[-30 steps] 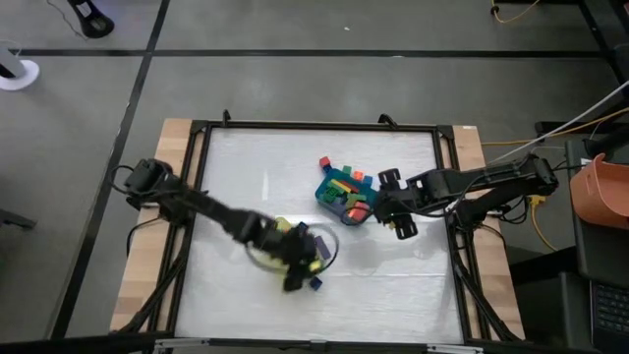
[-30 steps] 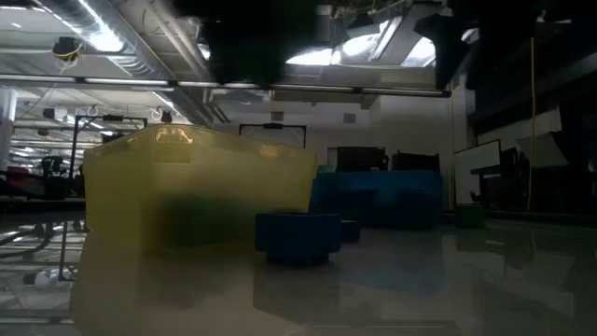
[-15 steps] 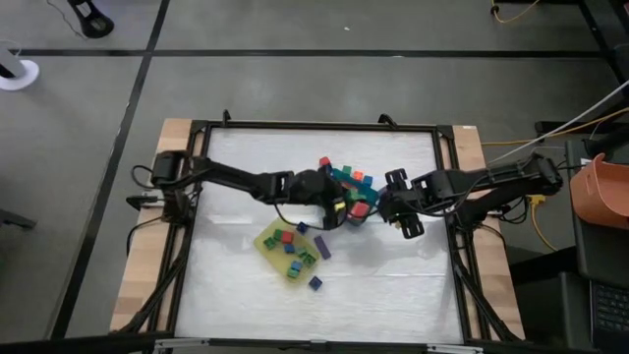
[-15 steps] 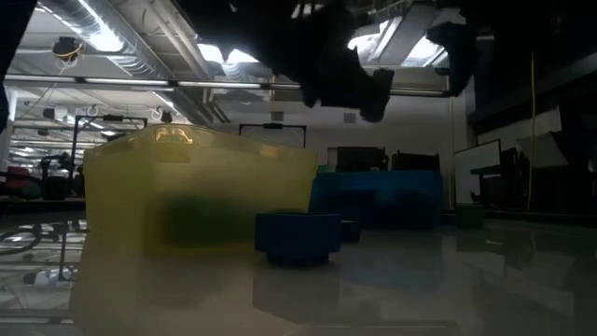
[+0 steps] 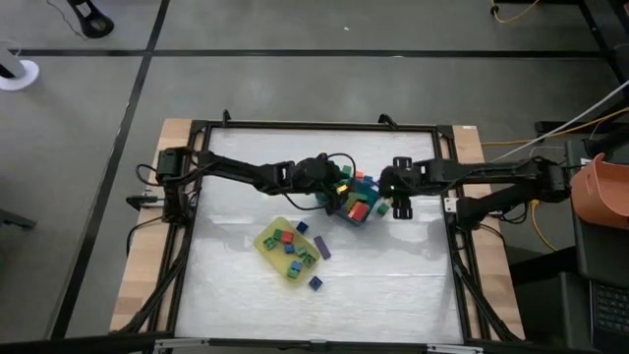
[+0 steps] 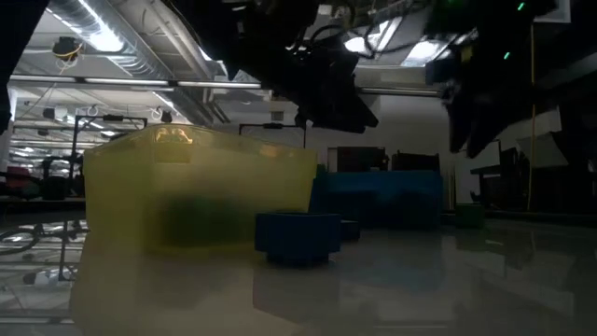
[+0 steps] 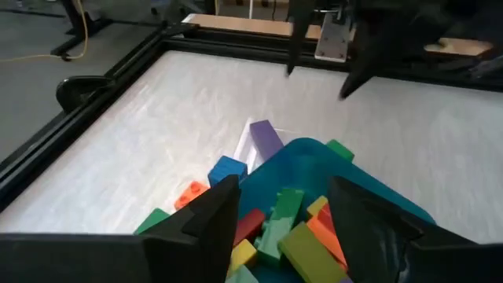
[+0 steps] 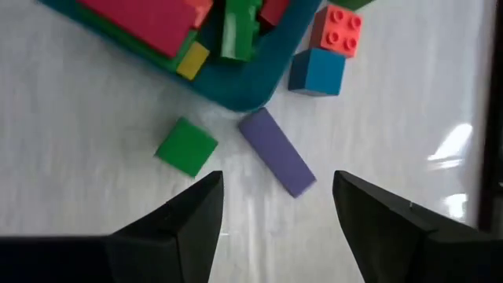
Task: Sort blocks by size
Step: Put the large green game piece into the blue bin, then put the large violet wooden block into the blue bin
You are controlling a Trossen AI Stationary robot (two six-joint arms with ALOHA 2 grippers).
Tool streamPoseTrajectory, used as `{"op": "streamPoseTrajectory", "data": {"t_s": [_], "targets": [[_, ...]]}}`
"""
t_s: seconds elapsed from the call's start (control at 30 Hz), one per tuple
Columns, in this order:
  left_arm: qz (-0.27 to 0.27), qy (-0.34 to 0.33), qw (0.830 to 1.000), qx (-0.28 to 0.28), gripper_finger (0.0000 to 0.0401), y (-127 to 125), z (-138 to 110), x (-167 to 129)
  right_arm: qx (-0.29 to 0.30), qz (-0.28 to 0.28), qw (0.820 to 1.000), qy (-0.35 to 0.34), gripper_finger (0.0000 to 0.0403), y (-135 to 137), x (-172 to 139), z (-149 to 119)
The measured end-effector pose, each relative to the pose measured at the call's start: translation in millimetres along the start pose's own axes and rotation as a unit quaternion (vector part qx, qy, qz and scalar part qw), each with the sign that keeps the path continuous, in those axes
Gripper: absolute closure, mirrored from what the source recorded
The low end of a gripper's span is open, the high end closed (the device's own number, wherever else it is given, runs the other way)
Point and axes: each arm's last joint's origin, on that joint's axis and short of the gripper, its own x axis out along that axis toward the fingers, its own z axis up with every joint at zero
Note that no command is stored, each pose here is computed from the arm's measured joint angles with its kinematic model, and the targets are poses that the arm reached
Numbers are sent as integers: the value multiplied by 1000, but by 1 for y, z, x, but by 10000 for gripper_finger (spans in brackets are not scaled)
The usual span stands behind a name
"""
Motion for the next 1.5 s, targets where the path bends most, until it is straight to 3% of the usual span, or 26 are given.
{"op": "streamPoseTrajectory", "data": {"t_s": [0.27, 0.5, 0.83, 1.27, 1.37, 1.5], "targets": [[-7, -4, 1000, 0, 215, -6, 2, -3, 14, 50, 998, -21, 165, -32, 28, -14], [-16, -2, 1000, 10, 215, -12, 1, -4, -46, 83, 994, -57, 165, -43, 40, -22], [-34, -3, 999, 29, 215, -28, 0, -7, -60, 74, 994, -62, 165, -46, 57, -35], [-53, -3, 998, 38, 215, -45, -1, -11, -64, 82, 994, 22, 165, -44, 101, -30], [-60, -4, 997, 41, 215, -51, -2, -12, -60, 96, 993, 32, 177, -43, 105, -30], [-68, -5, 997, 44, 215, -58, -1, -15, -57, 112, 991, 36, 229, -42, 108, -31]]}}
